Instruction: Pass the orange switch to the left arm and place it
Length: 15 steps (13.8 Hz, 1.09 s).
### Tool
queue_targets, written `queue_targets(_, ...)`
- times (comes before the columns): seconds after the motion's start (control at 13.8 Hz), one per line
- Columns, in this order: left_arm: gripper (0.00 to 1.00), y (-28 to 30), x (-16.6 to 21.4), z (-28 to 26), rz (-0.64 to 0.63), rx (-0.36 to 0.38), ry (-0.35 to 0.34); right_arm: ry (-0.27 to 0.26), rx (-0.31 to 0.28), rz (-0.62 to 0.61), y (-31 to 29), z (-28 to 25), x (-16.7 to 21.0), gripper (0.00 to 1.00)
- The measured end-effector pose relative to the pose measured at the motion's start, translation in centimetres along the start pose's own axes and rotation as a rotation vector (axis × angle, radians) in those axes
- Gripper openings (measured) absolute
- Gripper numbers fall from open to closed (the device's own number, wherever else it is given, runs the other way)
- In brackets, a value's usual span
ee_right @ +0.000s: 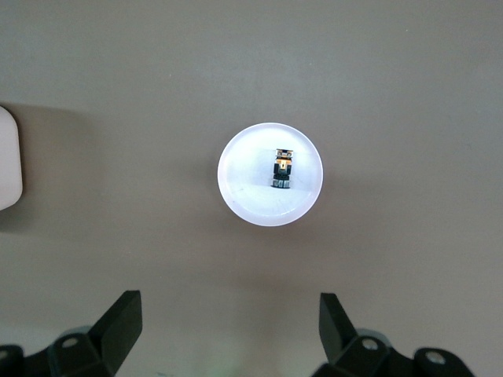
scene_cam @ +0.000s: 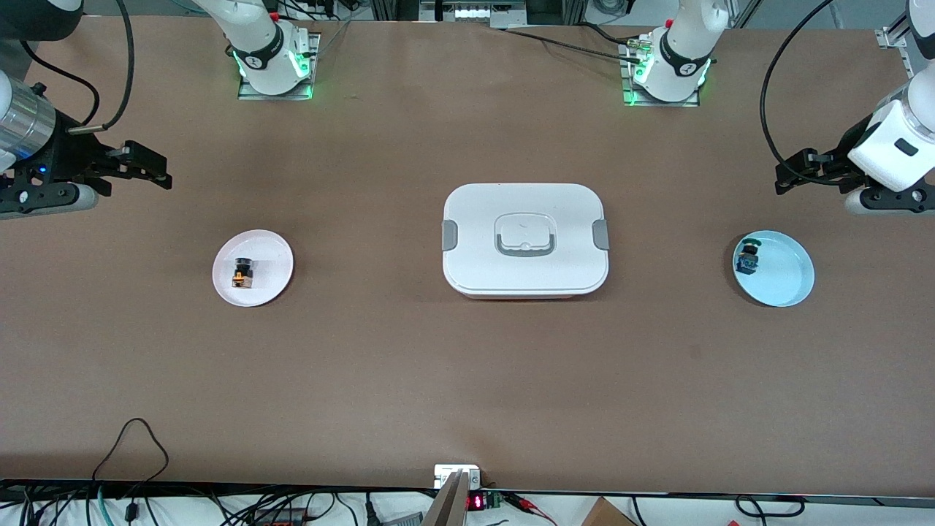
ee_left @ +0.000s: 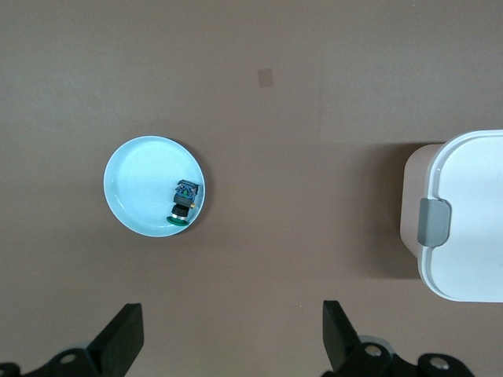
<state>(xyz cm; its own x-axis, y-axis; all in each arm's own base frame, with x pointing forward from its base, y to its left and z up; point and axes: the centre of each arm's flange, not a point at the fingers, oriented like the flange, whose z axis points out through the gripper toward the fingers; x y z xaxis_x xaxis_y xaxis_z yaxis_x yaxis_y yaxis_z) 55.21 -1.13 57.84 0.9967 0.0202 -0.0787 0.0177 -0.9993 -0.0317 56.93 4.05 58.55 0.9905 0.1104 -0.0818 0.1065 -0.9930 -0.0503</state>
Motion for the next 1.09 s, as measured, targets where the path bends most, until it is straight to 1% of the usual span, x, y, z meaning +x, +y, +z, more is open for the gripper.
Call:
queue_targets(0.22,1.0,0.0,0.0,0.0,0.0,0.0,0.0,0.001,0.001,-0.004,0.02,-0.01,0.0,1.0)
queue_targets(0.65,1.0,-0.13,0.0,0.0,-0.002,0.0,0.0,-0.004,0.002,-0.051,0.94,0.26,0.13,1.0)
queue_targets(1.09,1.0,-0.38,0.01,0.01,-0.007,-0.001,0.0,-0.004,0.002,-0.058,0.93,0.26,0.13,1.0)
